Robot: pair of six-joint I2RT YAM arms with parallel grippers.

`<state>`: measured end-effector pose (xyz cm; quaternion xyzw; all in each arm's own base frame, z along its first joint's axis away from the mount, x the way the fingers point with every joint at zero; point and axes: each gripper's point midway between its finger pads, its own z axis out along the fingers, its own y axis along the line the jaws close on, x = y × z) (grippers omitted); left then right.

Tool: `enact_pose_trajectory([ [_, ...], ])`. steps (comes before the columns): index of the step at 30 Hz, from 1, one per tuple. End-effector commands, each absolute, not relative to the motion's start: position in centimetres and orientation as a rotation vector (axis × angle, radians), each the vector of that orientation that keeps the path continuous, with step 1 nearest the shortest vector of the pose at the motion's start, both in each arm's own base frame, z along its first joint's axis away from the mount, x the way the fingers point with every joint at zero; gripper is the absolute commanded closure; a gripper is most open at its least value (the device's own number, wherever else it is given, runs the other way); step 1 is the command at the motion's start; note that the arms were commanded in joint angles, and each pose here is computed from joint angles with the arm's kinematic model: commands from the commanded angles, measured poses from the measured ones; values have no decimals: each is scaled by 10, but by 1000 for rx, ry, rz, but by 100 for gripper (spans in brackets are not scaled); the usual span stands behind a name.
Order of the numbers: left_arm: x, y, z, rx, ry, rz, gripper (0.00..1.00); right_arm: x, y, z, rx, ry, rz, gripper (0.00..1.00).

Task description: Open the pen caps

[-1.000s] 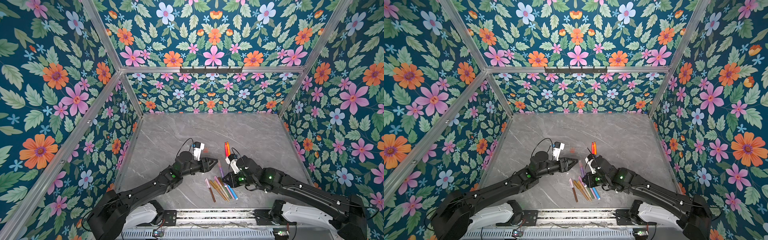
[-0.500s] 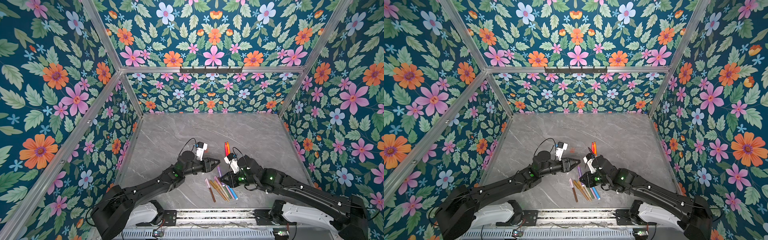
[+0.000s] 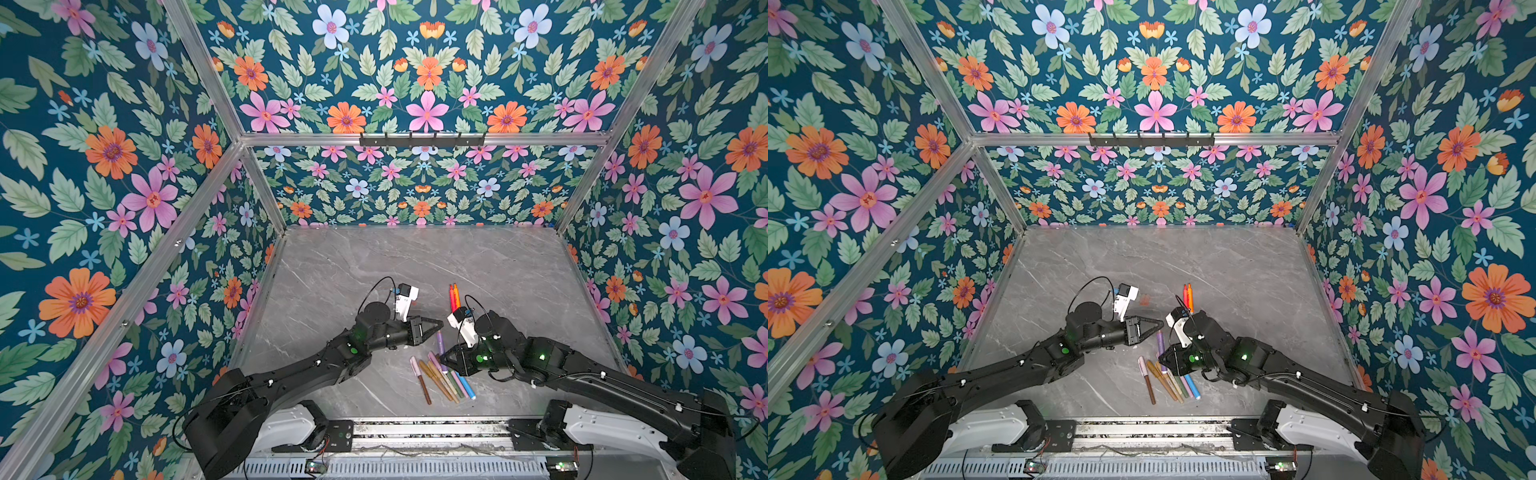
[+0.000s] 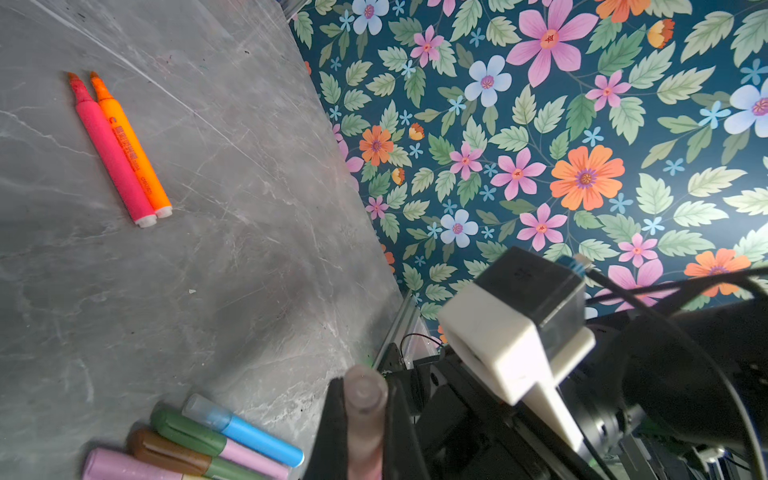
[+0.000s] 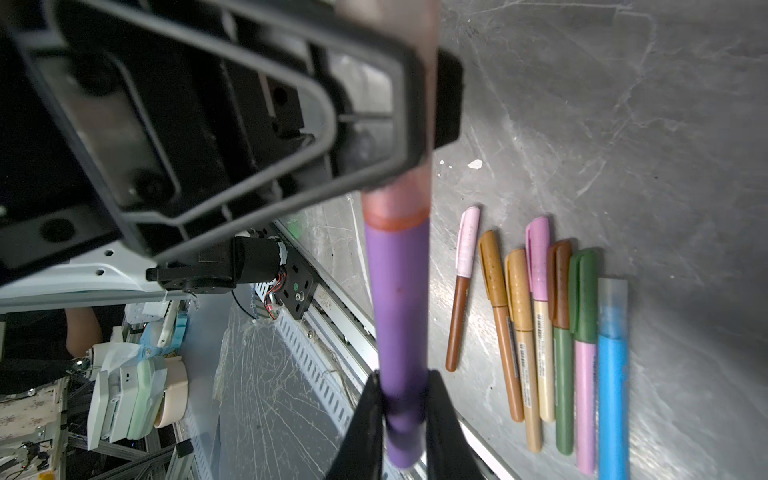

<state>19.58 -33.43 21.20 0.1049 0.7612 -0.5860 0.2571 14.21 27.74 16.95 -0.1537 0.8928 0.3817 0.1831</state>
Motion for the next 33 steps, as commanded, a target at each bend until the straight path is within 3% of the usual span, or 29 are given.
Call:
enact_pose_trajectory([
  [1, 196, -333, 217, 313, 2026, -1583, 100, 148, 276, 175, -385, 2488, 1073, 72],
  [5, 195, -334, 219, 320, 2017, -1590, 100, 153, 272, 182, -337, 2455, 1072, 63],
  [23, 194, -332, 227, 306, 1987, -1612, 100, 177, 285, 187, -325, 2443, 976, 63],
  [25, 194, -332, 227, 306, 1988, -1608, 100, 177, 287, 185, -324, 2451, 982, 69],
  [26, 194, -332, 228, 308, 1984, -1607, 100, 175, 287, 183, -329, 2457, 989, 79],
  [27, 194, -332, 229, 309, 1981, -1609, 100, 173, 290, 182, -347, 2458, 1011, 95],
  [28, 195, -333, 230, 312, 1979, -1612, 100, 170, 292, 181, -370, 2462, 1028, 100],
  [33, 237, -318, 247, 304, 1999, -1439, 100, 157, 292, 163, -375, 2522, 1044, 100],
])
